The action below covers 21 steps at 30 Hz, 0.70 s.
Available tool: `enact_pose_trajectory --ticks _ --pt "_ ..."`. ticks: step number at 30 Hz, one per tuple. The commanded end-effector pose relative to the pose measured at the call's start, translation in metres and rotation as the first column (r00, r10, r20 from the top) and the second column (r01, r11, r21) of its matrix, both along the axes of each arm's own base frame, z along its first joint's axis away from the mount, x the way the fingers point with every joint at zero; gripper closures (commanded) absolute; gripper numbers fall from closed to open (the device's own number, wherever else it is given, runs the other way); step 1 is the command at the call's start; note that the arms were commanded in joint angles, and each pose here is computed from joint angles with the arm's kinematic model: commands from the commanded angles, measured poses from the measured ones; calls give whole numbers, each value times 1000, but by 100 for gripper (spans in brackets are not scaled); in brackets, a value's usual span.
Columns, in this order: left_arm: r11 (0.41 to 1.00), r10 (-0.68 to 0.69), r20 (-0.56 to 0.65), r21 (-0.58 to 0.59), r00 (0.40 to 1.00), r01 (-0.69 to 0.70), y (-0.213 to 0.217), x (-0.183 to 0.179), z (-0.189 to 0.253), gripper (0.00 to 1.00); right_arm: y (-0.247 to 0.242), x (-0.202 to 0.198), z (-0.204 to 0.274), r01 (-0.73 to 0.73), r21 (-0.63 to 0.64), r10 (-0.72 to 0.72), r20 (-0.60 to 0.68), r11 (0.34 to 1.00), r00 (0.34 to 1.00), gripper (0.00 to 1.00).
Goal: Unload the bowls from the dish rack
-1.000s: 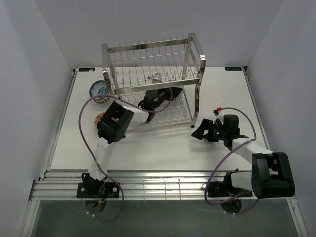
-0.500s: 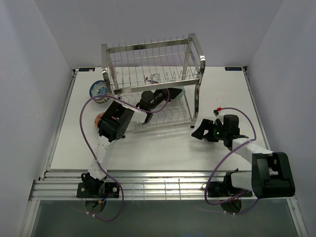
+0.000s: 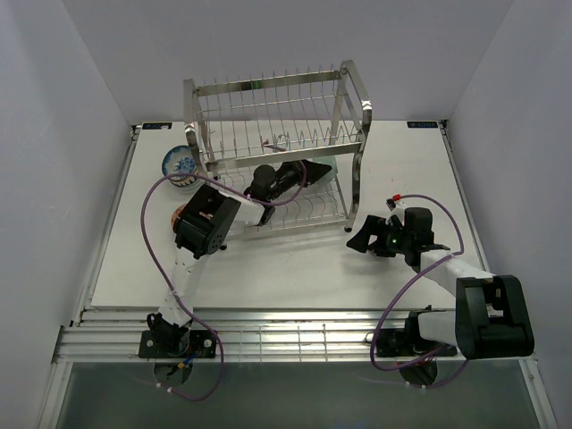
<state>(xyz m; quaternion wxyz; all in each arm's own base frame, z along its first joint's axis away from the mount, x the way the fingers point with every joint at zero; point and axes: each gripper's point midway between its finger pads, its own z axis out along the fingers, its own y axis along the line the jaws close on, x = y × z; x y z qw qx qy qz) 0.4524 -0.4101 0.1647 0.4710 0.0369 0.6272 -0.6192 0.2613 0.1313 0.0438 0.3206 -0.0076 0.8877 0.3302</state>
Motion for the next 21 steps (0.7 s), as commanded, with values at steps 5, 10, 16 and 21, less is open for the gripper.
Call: enact_pose_trajectory --ticks 5,10,16,21 --pt "988 -83 55 -127 995 90 8 -37 77 100 2 10 14 -13 -1 13 68 1000 998 6" --pt "984 -104 48 -139 993 110 13 -57 94 100 3 9 14 -18 4 17 70 1000 997 6" --pt "981 -129 86 -132 988 140 16 -78 113 100 4 8 13 -25 9 24 64 1000 998 7" --pt "976 -147 44 -157 988 152 23 -93 125 100 4 6 13 -26 7 25 63 1000 998 7"
